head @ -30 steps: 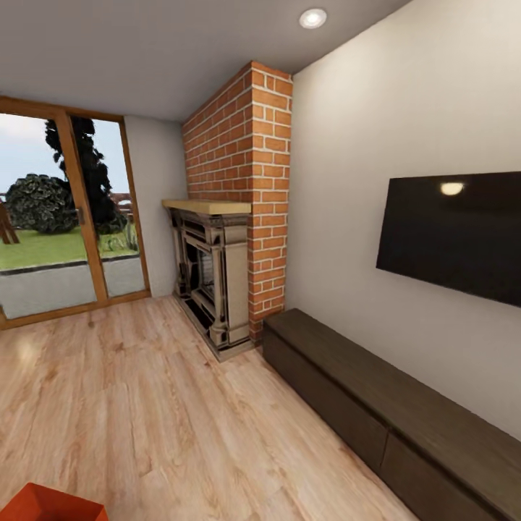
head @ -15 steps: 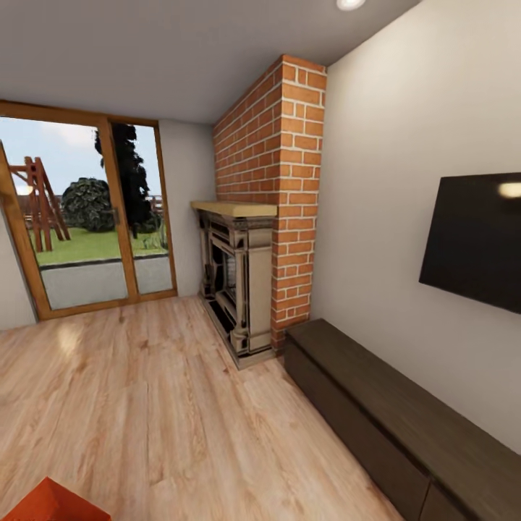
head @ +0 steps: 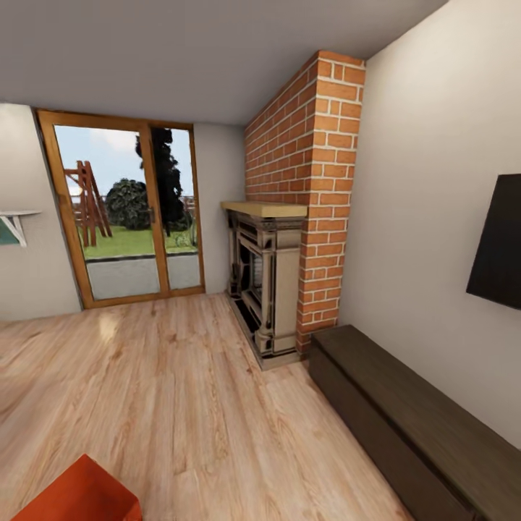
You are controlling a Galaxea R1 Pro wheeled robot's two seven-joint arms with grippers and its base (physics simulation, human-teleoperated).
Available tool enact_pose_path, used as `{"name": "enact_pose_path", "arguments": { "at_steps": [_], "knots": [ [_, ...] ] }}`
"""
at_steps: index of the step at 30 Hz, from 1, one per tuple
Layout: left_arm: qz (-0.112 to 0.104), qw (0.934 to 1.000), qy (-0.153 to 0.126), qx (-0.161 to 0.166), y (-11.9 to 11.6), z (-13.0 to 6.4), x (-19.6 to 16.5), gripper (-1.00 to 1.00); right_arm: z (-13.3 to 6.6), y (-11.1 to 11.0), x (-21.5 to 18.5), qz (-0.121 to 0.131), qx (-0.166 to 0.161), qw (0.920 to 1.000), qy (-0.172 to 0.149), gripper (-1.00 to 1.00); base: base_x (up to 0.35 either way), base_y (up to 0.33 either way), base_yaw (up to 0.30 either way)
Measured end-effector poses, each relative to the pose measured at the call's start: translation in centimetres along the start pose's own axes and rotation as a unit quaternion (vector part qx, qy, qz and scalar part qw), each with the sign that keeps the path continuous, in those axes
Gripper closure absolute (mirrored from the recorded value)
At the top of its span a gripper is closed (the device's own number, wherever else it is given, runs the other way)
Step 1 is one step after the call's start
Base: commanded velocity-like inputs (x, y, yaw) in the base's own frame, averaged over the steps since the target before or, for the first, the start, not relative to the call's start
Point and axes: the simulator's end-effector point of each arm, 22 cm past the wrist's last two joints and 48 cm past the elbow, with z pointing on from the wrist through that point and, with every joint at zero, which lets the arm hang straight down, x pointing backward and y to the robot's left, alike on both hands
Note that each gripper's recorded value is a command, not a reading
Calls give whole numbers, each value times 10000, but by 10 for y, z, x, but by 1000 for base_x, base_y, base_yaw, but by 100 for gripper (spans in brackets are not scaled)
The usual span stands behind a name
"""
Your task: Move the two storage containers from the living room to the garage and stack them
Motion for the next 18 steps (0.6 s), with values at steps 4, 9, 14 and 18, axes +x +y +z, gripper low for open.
{"name": "enact_pose_path", "arguments": {
  "at_steps": [4, 9, 14, 18],
  "knots": [
    [-3, 10000, 0, -1, 0, 0, 0, -100, 0, -1, 0, -3, 10, 10000, 5, -100, 0, 0, 268],
    [-8, 10000, -11, -5, 0, 0, -1, -100, 0, -3, 1, -13, 32, 10000, 7, -100, 0, 0, 269],
    [-12, 10000, -13, -6, 0, 0, -1, -100, 0, -3, 1, -2, 37, 10000, 8, -100, 0, 0, 269],
    [-15, 10000, -14, -7, 0, 0, -1, -100, 0, -2, 1, 30, 35, 10000, 9, -100, 0, 0, 269]
  ]
}}
